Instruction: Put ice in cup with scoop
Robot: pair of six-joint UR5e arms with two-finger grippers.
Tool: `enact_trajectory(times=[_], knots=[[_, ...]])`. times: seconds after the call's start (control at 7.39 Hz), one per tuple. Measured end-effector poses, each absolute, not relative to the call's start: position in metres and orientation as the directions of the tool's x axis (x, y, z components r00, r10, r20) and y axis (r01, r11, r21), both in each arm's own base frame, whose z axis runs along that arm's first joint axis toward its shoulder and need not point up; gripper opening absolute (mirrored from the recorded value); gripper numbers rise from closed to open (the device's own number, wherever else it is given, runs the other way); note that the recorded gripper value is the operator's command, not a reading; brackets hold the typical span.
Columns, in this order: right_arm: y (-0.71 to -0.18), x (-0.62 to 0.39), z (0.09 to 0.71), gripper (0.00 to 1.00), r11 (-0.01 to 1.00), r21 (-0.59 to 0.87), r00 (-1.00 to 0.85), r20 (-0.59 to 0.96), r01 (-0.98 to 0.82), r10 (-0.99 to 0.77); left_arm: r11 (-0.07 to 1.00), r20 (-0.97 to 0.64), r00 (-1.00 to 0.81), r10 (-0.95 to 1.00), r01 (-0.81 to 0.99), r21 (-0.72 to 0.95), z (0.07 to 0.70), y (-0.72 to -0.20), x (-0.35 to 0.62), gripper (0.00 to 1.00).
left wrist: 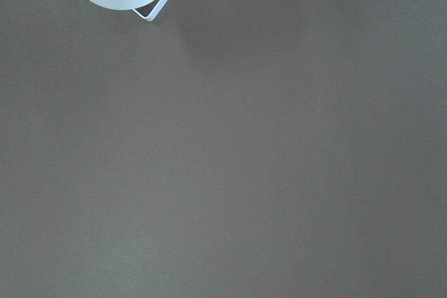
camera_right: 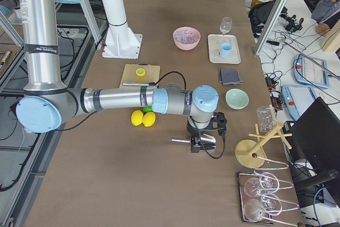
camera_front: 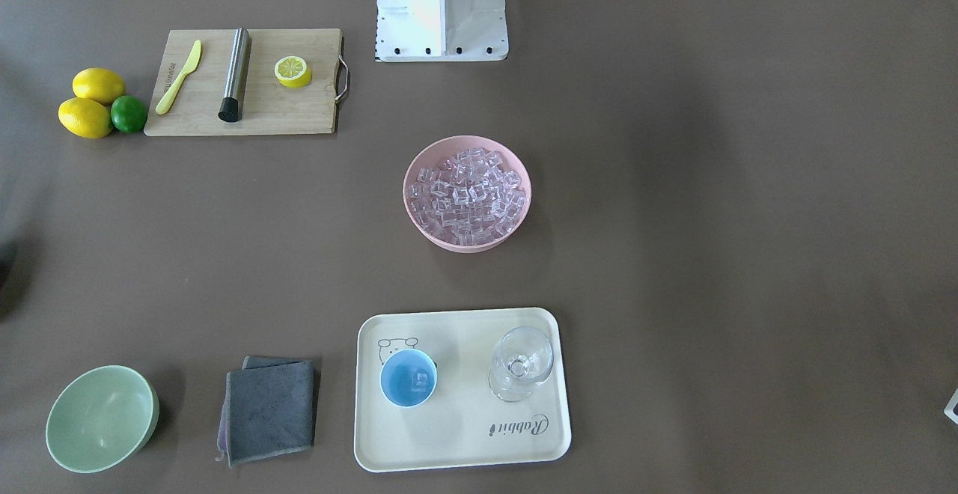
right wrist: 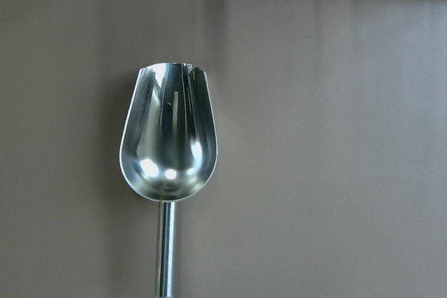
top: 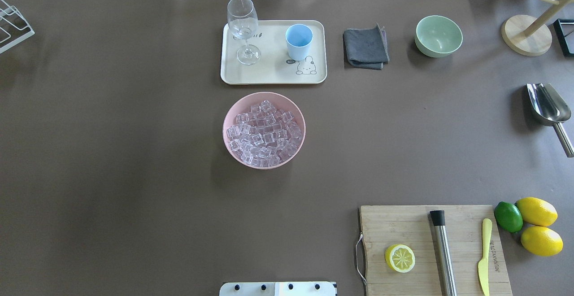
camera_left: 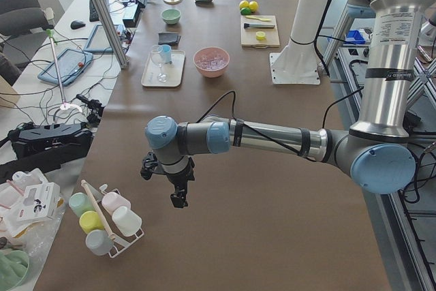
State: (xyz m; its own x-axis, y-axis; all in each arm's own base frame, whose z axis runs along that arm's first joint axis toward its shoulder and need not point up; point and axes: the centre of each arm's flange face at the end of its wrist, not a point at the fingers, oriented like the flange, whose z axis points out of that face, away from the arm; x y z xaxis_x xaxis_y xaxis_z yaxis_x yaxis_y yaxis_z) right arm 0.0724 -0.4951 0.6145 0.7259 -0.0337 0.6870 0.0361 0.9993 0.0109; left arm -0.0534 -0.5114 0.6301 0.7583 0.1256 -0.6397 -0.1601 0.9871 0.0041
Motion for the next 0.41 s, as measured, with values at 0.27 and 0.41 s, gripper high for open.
enact_trajectory(times=[0.27,0.41], knots=[[-0.495,0.0725,0.6132,1.0,0.999,0.013,0.726,0.686,0.036,-0.035,0.987,-0.639,0.759,0.126,-0.161,0.004,0.6299,-0.5117,-0.0533,0.99],[-0.4949,0.0724,0.6129,1.0,0.999,0.013,0.726,0.687,0.036,-0.035,0.987,-0.639,0.759,0.127,-0.161,0.005,0.6297,-0.5119,-0.0529,0.99]])
